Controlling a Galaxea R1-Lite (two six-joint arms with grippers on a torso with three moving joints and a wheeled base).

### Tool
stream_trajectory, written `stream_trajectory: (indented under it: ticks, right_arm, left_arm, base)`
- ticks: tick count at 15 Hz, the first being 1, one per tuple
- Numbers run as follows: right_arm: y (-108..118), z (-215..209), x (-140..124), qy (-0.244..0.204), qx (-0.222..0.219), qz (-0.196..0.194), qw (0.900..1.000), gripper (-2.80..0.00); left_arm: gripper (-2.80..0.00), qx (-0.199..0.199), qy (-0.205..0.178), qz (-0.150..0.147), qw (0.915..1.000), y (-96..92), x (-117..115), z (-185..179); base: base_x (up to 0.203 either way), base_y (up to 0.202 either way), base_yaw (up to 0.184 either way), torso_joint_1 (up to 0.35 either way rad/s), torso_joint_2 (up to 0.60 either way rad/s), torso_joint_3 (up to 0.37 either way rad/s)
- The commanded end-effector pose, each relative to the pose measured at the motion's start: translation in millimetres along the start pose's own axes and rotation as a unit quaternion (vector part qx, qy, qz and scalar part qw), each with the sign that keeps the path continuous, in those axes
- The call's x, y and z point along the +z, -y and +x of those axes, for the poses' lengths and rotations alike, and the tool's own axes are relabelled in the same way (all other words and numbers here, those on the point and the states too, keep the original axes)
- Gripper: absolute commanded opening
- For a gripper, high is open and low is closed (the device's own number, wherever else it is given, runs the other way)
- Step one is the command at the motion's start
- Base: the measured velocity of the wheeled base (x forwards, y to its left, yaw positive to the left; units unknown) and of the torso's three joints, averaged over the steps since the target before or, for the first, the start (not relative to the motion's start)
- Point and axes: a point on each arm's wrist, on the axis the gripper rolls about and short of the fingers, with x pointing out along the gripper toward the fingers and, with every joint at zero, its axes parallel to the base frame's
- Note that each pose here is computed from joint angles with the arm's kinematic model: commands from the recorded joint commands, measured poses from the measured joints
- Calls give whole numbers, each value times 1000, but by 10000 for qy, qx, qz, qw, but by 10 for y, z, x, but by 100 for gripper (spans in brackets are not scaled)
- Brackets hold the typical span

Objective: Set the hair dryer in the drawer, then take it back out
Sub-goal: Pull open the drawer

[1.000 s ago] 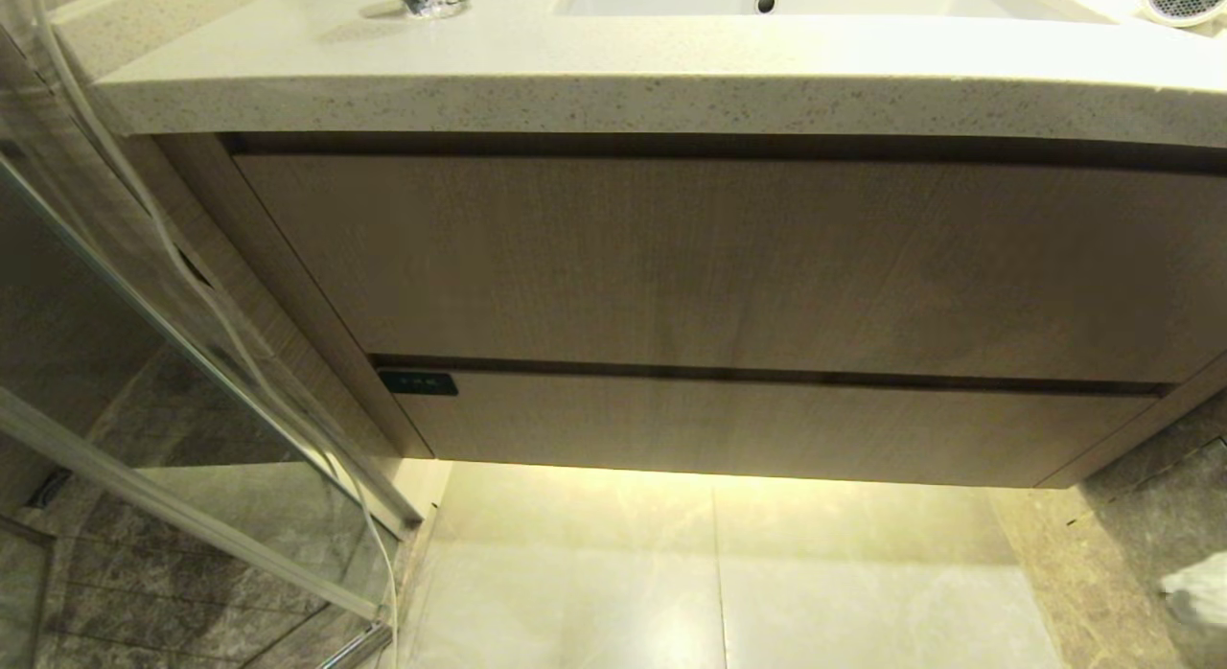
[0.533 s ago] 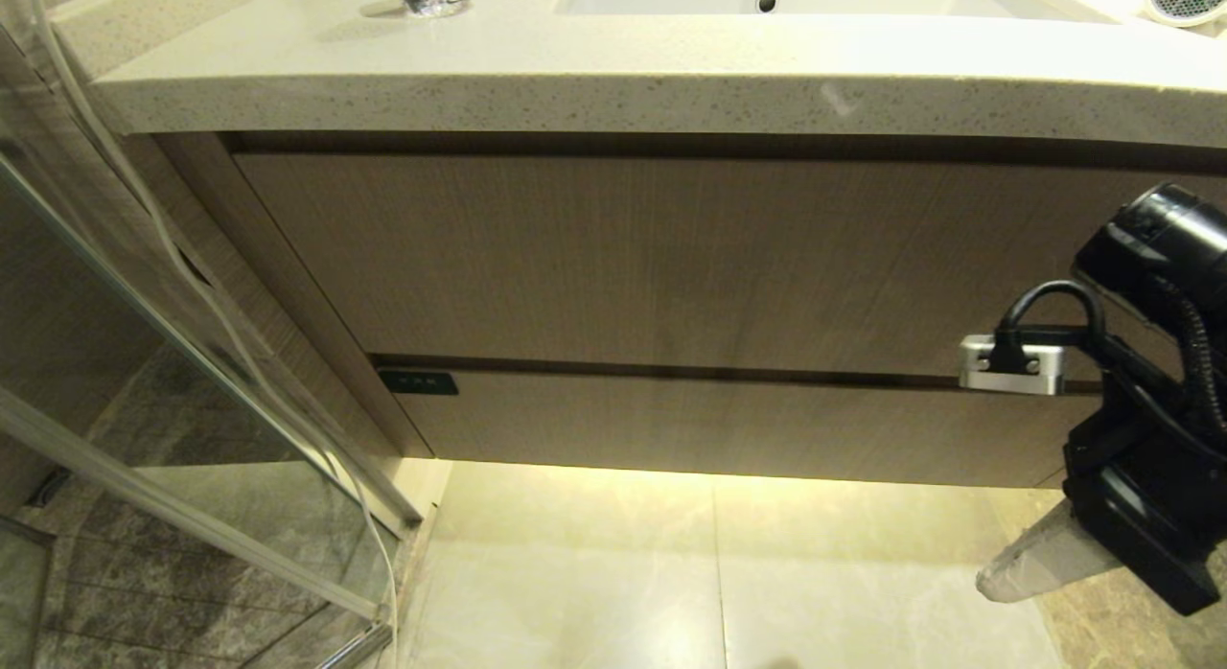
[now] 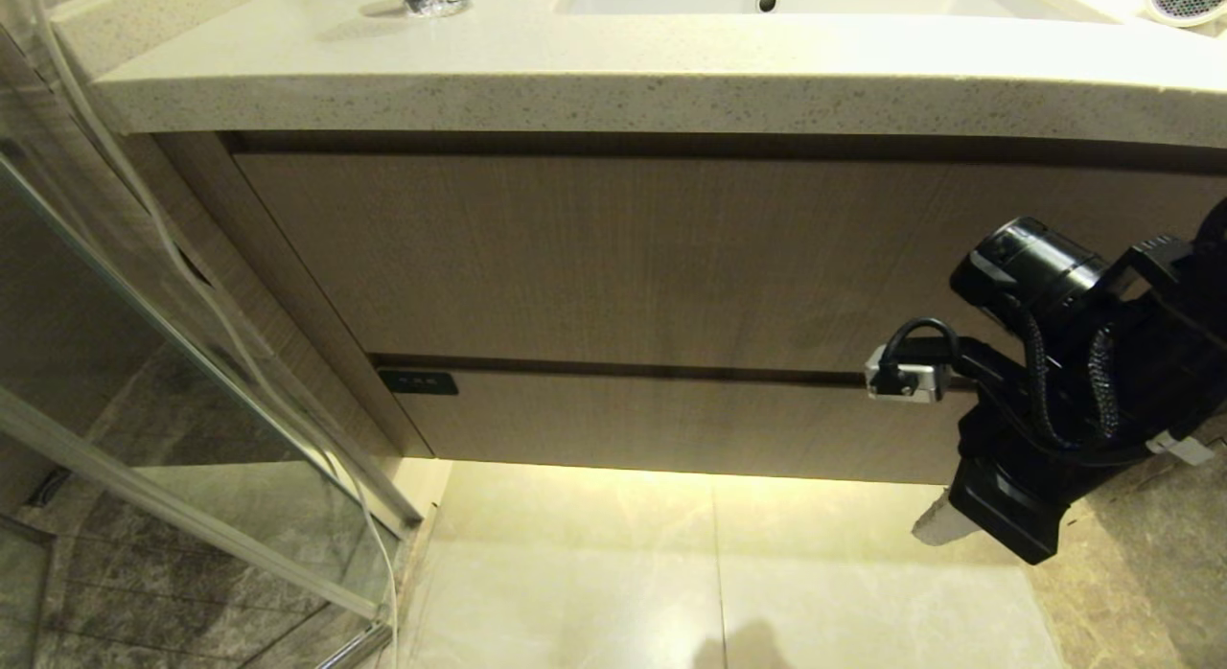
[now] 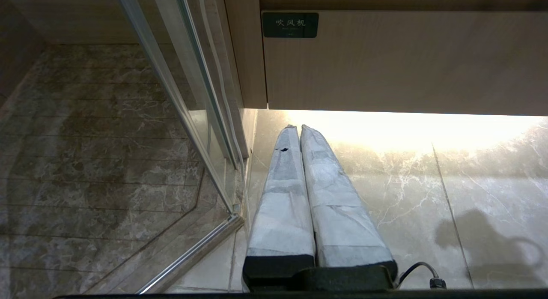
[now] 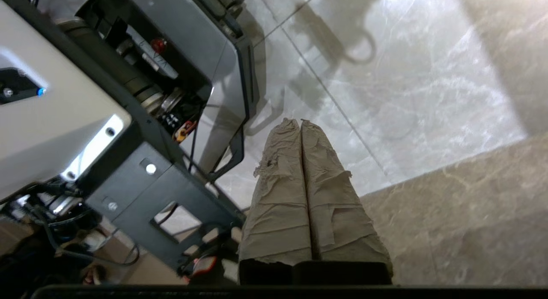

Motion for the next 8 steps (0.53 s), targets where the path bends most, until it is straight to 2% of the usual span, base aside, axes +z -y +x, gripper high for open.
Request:
stream_trajectory:
  ticks: [1, 4, 6, 8]
  right_arm:
    - [47, 130, 34, -137, 61, -119, 9998, 0]
    - [72, 202, 49, -173, 75, -76, 9998, 0]
    - [152, 265, 106, 79, -50, -92, 9999, 0]
    - [231, 381, 237, 539, -263, -208, 9980, 0]
  left_arm:
    - [-280, 0, 0, 2, 10000, 0, 0, 0]
    - [-280, 0, 0, 2, 10000, 0, 0, 0]
    - [-280, 0, 0, 2, 10000, 0, 0, 0]
    - [-280, 0, 0, 2, 10000, 0, 0, 0]
  base:
    - [0, 0, 0, 0, 0, 0]
    - [0, 0, 0, 0, 0, 0]
    - [0, 0, 0, 0, 0, 0]
    - [0, 0, 0, 0, 0, 0]
